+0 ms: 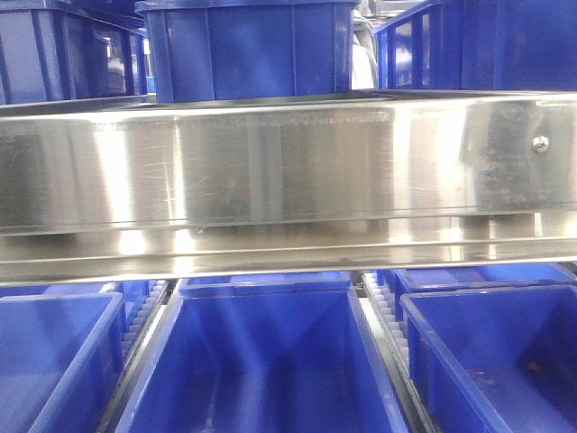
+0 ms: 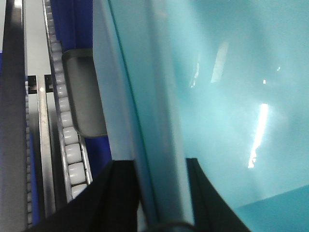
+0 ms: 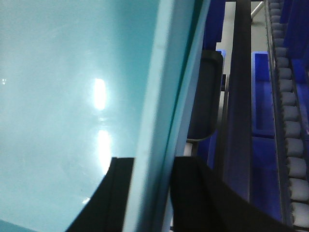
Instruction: Move two blue bins to right shelf middle
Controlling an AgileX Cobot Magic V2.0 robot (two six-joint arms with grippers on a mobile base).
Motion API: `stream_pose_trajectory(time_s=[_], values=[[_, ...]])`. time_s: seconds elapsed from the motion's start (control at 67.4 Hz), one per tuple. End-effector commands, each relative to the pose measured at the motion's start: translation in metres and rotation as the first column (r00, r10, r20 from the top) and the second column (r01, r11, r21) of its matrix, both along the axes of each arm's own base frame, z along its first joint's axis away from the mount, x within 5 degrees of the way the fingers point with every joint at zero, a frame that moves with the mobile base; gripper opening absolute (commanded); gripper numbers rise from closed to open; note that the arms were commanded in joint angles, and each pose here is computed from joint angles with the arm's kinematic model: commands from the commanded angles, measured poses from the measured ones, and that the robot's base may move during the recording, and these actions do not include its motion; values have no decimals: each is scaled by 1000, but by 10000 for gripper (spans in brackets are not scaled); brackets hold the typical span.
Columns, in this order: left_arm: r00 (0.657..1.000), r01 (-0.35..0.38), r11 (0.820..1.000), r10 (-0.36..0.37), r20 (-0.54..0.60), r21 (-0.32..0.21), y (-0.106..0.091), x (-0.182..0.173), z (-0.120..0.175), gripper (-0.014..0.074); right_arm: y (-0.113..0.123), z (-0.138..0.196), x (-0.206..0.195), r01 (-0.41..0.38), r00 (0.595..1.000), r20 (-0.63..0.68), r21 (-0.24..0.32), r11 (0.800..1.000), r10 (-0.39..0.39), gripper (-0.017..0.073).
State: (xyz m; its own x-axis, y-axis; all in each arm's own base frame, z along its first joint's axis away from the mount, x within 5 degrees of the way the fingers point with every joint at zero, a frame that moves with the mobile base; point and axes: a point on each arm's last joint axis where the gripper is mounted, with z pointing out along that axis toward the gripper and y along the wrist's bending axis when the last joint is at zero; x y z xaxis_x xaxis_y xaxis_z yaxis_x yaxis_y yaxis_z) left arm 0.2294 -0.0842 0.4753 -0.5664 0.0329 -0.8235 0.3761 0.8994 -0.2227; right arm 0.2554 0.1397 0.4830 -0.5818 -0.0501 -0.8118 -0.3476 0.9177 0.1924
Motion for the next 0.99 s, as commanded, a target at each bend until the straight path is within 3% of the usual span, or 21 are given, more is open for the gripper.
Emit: stream_pose_trajectory(time_s=[0.0,0.98], values=[[996,31,996,-23,91,-87,-3,-9,18,-111,-3,12,0,7,996,89,26,1000,-9,-162],[995,31,996,-23,92,-87,-3,-9,18,-111,-3,12,0,7,996,89,26,1000,-9,-162]])
